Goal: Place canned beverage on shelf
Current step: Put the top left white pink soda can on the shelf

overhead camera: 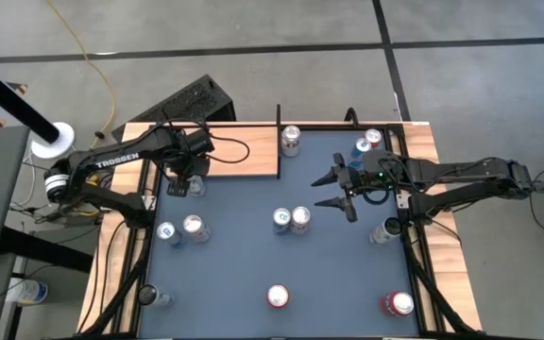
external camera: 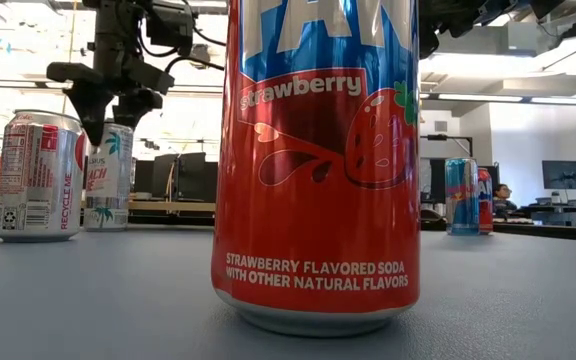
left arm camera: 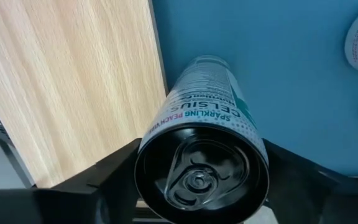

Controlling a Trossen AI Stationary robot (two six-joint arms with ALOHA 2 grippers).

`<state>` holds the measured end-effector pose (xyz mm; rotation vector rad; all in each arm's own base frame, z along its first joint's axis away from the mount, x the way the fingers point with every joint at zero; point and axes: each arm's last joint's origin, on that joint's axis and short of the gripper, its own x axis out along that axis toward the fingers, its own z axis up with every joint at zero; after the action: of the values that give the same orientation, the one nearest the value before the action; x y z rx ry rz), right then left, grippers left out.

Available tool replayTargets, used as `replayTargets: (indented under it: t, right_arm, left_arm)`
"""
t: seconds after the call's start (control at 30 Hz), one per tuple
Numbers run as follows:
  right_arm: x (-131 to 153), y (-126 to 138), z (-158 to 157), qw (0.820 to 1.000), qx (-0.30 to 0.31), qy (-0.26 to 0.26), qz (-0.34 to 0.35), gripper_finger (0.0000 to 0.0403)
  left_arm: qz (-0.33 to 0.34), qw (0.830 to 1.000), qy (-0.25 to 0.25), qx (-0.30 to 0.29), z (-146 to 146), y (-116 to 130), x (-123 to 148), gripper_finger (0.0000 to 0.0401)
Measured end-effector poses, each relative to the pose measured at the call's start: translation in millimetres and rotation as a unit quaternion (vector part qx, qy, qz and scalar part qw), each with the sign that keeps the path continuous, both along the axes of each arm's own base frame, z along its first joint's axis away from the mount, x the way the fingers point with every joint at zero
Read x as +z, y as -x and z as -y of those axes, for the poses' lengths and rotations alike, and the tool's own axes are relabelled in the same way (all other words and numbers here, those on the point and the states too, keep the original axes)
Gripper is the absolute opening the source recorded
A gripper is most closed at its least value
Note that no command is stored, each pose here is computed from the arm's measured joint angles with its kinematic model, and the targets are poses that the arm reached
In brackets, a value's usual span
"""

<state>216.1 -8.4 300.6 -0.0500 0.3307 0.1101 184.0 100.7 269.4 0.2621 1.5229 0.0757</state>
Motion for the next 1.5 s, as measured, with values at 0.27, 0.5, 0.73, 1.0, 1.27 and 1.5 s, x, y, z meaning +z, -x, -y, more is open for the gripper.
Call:
replayTargets:
  t: [0.27,0.5,0.73,1.0,1.27,1.5]
  right_arm:
    - [0.4,-0.1,0.0,1.0,0.001,0.002,0.002,0.0249]
    - [0.8,-0.3,0.2,1.0,0.0,0.002,0.004,0.0249]
    - [0.8,-0.3,0.2,1.0,0.003,0.011,0.005,0.0249]
    - [1.3,-0.4,0.2,1.0,0.004,0.013,0.008,0.0249]
    - [0.3,-0.1,-0.3,1.0,0.005,0.012,0.003,0.0249]
    - [-1.7,0.6,-0.2,1.0,0.008,0.018,-0.007,0.0249]
  left_arm:
    - [0.013,0.999,0.001,0.048,-0.2,-0.3,11.2,0.024]
    - [0.065,0.984,0.014,0.166,0.1,-1.3,37.1,0.025]
    - [0.068,0.929,0.062,0.36,2.3,-0.3,33.5,0.0253]
    - [0.001,0.908,0.067,0.414,-7.8,-18.9,8.1,0.0255]
    - [-0.031,0.916,0.069,0.393,-12.1,-29.2,-4.0,0.0256]
    - [-0.018,0.925,0.07,0.374,-10.6,-26.1,0.0,0.0289]
